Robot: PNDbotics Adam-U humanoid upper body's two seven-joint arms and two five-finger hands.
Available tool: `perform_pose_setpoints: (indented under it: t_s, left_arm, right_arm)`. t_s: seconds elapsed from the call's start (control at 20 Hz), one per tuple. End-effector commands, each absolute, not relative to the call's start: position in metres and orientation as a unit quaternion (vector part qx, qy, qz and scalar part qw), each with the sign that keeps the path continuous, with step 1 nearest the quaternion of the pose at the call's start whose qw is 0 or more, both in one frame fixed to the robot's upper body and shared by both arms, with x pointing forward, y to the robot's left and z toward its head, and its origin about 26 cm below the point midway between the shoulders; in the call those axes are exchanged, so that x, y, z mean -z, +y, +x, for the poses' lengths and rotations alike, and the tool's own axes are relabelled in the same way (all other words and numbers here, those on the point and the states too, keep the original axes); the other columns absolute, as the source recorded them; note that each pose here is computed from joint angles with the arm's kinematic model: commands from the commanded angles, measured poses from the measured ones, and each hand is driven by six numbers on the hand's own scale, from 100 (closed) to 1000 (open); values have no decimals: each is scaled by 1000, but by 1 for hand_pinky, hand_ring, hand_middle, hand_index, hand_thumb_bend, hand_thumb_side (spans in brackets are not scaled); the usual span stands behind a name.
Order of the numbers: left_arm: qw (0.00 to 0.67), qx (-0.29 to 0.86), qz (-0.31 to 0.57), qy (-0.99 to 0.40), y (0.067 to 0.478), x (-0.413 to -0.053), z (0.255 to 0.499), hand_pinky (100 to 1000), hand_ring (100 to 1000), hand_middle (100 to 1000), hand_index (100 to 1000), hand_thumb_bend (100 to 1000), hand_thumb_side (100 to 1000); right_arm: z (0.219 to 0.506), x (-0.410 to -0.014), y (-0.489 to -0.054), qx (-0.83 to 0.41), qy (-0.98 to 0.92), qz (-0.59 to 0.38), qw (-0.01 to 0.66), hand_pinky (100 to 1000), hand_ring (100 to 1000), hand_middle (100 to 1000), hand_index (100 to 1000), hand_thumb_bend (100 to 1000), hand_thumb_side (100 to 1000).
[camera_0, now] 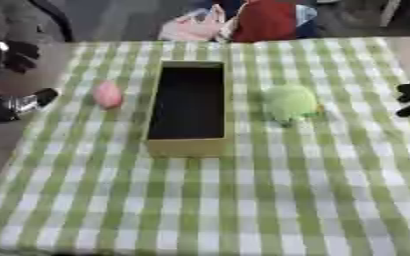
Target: Pick up objects on the table and place them in the box.
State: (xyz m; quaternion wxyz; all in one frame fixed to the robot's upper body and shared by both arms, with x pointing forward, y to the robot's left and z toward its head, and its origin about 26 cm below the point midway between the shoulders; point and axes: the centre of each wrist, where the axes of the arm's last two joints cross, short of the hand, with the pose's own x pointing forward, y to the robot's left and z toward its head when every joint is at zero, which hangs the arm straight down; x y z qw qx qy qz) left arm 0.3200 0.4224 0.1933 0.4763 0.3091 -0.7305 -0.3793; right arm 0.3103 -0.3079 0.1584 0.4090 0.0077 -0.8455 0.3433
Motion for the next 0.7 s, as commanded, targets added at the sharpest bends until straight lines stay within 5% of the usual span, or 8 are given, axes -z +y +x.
perform_pose_setpoints:
  t_s: [0.05, 0.45, 0.7]
  left_arm:
    - [472, 422, 348, -691, 440, -210, 330, 711, 718, 710, 830, 575, 417]
    - [483, 492, 366, -625, 454, -206, 372, 701, 715, 703, 829, 509, 267]
    - [480, 539, 350, -597, 449, -195, 396, 700, 708, 695, 825, 531, 277]
  right_arm:
    - [311, -167, -309, -355, -846, 4, 398, 704, 891, 681, 849, 100, 417]
    - [312, -168, -306, -362, -844, 13, 397, 704, 891, 681, 849, 100, 418]
    - [312, -168, -305, -364, -842, 17, 397, 703, 892, 681, 849, 100, 421]
